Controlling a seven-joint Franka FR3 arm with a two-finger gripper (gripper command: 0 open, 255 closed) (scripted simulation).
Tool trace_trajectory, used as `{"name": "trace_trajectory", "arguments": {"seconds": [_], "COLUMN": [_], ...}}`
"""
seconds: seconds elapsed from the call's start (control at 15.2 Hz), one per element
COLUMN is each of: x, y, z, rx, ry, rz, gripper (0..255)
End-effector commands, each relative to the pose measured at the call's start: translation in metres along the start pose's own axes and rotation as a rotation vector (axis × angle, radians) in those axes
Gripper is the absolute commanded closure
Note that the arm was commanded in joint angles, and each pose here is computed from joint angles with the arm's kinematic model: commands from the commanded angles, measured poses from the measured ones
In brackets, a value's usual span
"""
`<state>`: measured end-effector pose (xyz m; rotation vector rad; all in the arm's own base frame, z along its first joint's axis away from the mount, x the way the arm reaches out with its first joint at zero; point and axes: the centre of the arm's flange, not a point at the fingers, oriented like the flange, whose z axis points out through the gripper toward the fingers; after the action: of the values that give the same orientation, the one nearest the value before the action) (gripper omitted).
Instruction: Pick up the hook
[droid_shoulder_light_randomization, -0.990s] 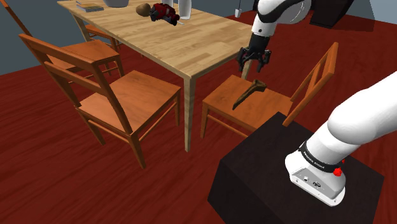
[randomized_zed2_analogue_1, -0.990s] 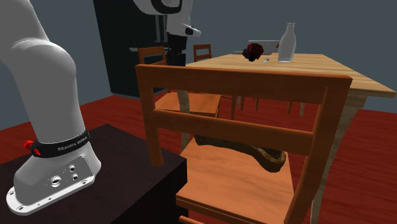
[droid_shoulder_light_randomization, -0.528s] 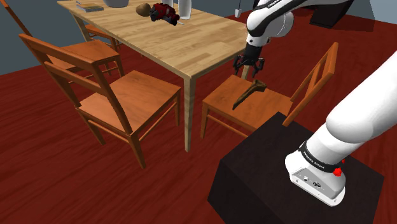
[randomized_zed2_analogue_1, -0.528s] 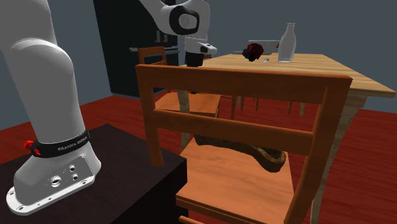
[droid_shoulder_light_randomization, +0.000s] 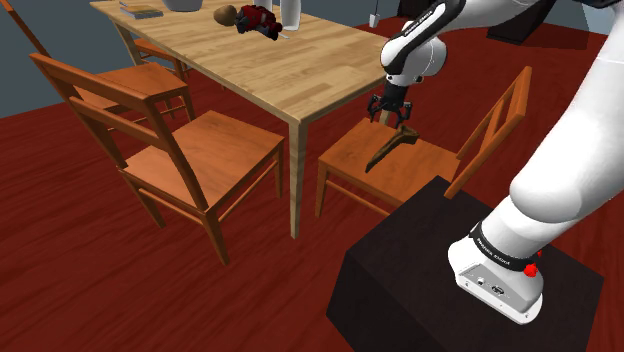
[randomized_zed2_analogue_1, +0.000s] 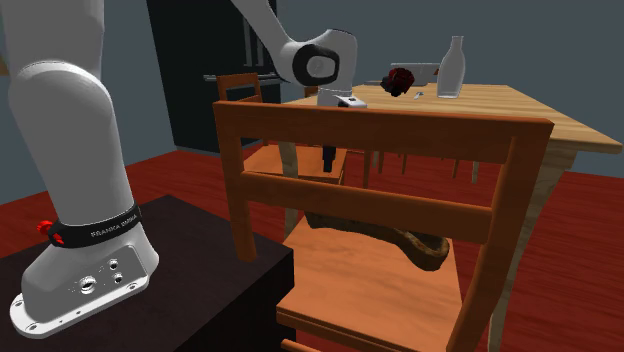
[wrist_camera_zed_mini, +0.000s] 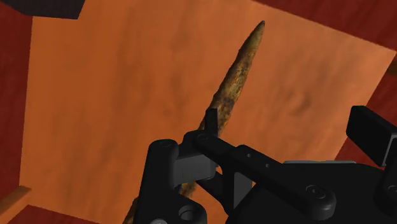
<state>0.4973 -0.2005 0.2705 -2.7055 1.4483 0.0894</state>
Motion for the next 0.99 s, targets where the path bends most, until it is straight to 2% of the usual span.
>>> {"name": "trace_trajectory", "arguments": {"seconds": [0.0,0.73,0.92], "x": [0.022,0.119,0.122], "y": [0.010,0.071,0.073], "z": [0.016,0.095,0.107], "rx": [0.000,-0.001,-0.001], "ry": [0.009,0.051,0.052], "rz": [0.065,0.414,0.420], "gripper": [0,0,0]}}
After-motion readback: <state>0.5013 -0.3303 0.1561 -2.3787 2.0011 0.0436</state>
